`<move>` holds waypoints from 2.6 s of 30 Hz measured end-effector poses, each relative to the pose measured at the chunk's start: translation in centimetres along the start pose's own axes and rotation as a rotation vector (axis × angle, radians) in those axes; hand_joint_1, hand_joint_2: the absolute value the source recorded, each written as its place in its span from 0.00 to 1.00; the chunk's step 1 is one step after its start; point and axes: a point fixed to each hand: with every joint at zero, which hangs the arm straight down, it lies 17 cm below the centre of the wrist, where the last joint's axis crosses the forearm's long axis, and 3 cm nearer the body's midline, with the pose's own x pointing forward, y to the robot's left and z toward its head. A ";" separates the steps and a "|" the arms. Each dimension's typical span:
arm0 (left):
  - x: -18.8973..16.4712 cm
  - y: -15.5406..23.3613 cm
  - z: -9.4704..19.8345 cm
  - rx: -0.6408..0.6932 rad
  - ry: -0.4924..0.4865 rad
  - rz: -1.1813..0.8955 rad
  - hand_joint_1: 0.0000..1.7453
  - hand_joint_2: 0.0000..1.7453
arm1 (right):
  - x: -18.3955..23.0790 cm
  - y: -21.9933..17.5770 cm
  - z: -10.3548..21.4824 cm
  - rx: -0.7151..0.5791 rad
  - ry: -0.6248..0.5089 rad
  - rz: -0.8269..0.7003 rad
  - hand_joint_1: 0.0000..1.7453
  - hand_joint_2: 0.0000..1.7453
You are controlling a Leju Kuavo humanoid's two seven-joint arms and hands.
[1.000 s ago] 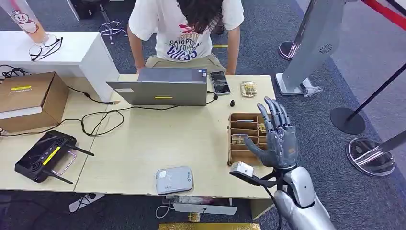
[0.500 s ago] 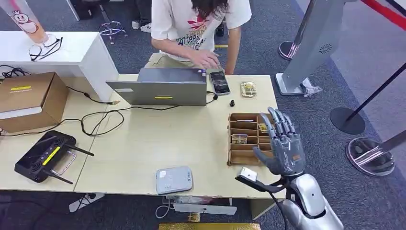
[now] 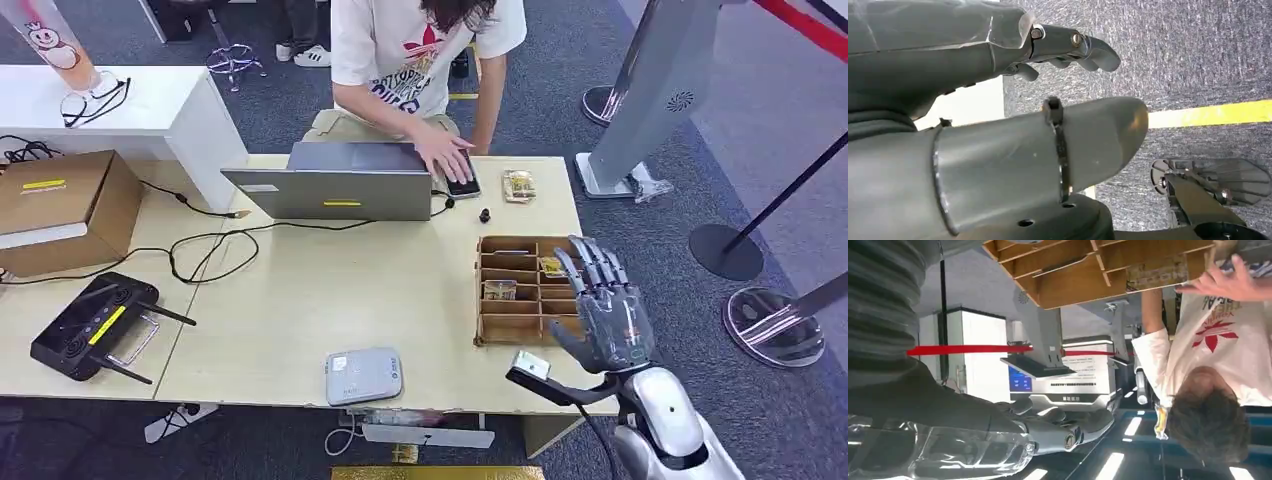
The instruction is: Pass the card to the sensor for recognition and then transmit it.
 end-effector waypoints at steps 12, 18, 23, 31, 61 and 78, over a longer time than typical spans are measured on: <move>0.1 0.0 0.0 -0.006 -0.001 -0.004 0.00 0.00 | -1.5 0.6 0.5 0.063 0.022 0.012 0.00 1.00; 0.1 0.0 0.0 -0.007 -0.001 -0.004 0.00 0.00 | -2.1 1.1 0.6 0.103 0.042 0.009 0.00 1.00; 0.2 0.0 0.0 -0.008 -0.002 -0.005 0.00 0.00 | -2.9 1.5 0.9 0.132 0.060 0.020 0.00 1.00; 0.1 -0.1 0.0 -0.014 0.002 -0.011 0.00 0.00 | -4.2 2.5 2.0 0.201 0.101 0.024 0.00 1.00; 0.0 0.2 -0.1 -0.012 0.007 0.001 0.00 0.00 | -7.7 4.3 2.3 0.298 0.157 0.045 0.10 1.00; 0.0 0.1 -0.1 -0.013 0.008 0.005 0.00 0.00 | -6.9 5.9 2.1 0.329 0.151 0.034 0.17 1.00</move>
